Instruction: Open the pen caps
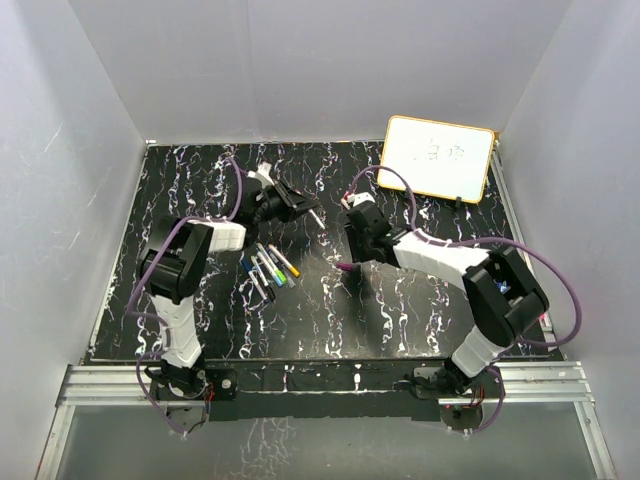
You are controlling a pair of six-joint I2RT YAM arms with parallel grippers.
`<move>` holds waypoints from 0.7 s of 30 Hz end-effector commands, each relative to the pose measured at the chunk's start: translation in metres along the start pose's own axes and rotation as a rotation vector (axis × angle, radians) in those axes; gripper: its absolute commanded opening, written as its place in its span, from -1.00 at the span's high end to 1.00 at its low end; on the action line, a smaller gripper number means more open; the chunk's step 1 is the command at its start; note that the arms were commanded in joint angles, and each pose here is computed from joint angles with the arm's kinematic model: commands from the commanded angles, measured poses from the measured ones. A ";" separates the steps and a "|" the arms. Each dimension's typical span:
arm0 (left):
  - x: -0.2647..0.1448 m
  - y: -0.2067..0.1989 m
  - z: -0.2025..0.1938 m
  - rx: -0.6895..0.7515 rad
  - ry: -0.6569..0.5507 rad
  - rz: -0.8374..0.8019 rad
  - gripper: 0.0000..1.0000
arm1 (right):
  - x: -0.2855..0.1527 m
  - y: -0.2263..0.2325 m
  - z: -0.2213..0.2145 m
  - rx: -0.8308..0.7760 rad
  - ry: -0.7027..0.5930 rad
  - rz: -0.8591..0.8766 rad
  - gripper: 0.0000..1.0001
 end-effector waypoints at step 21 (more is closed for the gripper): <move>0.062 0.033 -0.034 -0.087 0.098 0.086 0.82 | -0.075 -0.022 0.080 0.096 -0.310 -0.002 0.39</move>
Point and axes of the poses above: each gripper's point midway between its finger pads, its own x axis out along the fingers, its own y axis along the line the jaws close on, z = x × y, the point moved 3 cm from there along -x, back along the fingers, and after that the axes turned 3 degrees about x, right-handed, at the moved point
